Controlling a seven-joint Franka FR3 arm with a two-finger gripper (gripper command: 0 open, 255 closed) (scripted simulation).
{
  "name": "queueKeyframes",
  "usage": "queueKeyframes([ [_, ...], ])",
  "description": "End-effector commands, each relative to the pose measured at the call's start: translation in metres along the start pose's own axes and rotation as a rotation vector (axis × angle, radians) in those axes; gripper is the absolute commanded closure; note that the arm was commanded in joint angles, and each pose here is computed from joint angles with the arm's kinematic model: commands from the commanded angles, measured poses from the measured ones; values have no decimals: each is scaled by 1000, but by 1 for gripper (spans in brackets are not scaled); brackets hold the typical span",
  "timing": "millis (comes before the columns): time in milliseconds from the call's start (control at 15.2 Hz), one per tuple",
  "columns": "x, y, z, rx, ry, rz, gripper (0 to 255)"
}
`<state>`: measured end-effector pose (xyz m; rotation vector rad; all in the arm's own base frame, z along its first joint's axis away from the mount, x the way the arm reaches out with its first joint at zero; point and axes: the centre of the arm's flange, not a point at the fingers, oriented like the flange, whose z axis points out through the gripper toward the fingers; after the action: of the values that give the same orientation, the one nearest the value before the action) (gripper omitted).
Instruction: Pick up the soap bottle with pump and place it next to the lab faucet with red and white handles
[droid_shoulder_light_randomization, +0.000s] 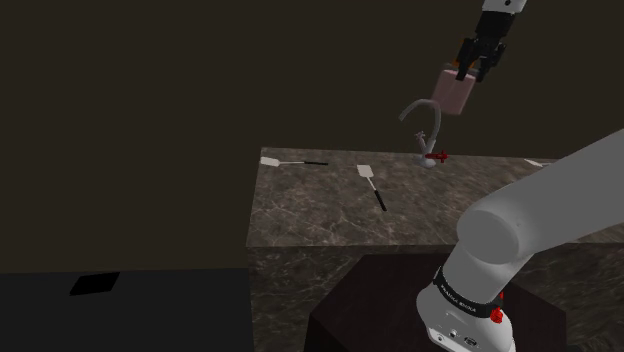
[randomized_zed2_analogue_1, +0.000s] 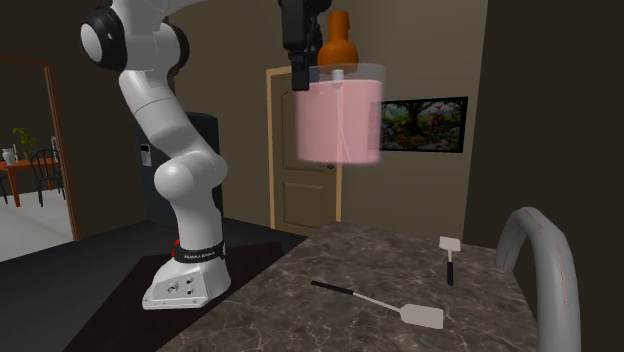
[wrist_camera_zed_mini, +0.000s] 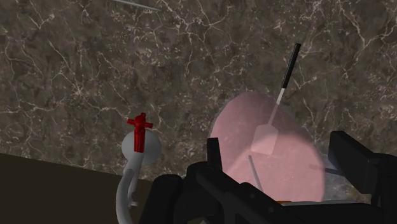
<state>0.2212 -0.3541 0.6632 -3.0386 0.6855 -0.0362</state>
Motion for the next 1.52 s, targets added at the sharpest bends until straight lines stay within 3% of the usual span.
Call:
queueKeyframes([
  [0, 0, 1, 12, 0, 1, 0, 255],
  [1452, -2, 4, 128, 0, 1, 0, 255],
])
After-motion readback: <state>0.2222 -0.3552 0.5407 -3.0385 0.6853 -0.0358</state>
